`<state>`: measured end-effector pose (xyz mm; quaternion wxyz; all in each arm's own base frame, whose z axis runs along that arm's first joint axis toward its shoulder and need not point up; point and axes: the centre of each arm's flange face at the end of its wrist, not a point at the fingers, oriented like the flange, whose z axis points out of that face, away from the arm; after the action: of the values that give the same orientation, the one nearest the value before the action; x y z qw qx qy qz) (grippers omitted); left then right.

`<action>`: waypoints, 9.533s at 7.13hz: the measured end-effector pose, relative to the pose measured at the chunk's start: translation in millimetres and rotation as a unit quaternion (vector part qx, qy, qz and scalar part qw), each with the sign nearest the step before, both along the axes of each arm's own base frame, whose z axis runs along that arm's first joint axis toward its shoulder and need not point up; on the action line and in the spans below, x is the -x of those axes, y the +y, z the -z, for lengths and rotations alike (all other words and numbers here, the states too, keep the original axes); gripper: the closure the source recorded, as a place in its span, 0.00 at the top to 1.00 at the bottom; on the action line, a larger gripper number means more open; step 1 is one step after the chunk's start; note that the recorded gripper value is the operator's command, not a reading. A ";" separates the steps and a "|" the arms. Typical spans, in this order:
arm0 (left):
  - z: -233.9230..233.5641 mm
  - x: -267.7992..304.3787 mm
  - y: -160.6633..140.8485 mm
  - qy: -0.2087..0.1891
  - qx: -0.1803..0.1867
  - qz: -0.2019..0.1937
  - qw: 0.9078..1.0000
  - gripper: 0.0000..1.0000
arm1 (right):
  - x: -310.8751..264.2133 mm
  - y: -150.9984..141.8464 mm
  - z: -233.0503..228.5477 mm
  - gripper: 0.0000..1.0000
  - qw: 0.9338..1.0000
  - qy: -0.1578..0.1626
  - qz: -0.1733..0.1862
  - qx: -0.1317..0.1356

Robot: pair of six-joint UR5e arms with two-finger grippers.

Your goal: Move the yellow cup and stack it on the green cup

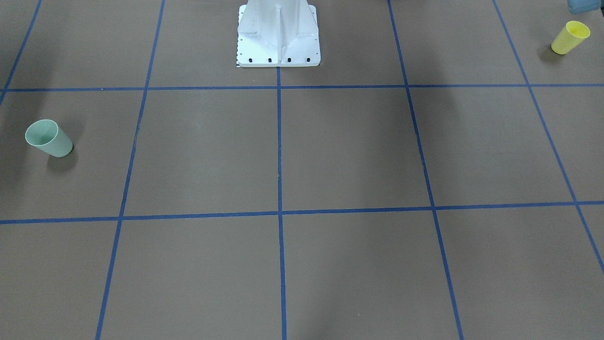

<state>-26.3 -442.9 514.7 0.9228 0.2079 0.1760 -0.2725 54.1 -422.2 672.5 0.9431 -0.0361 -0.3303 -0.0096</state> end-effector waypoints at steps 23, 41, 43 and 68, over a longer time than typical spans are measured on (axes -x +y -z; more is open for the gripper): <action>-278.5 -124.5 199.9 -0.290 0.445 0.611 0.587 1.00 | 64.1 -16.0 21.3 1.00 0.996 -0.004 0.072 -0.052; -388.7 -133.7 266.5 -0.304 0.505 0.650 0.479 0.73 | 78.5 -19.0 30.5 1.00 0.994 -0.005 0.088 -0.067; -390.0 -134.5 266.2 -0.300 0.507 0.649 0.482 0.32 | 80.1 -19.4 31.6 1.00 0.994 -0.005 0.089 -0.068; -284.9 0.1 114.8 -0.183 0.001 0.277 0.943 0.26 | 91.0 -44.8 69.7 1.00 0.984 -0.018 0.088 -0.154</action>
<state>-26.4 -328.1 799.6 0.8272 0.2938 -0.0604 -0.4751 -36.9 -467.0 602.8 0.9266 0.0807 -0.3377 -0.1444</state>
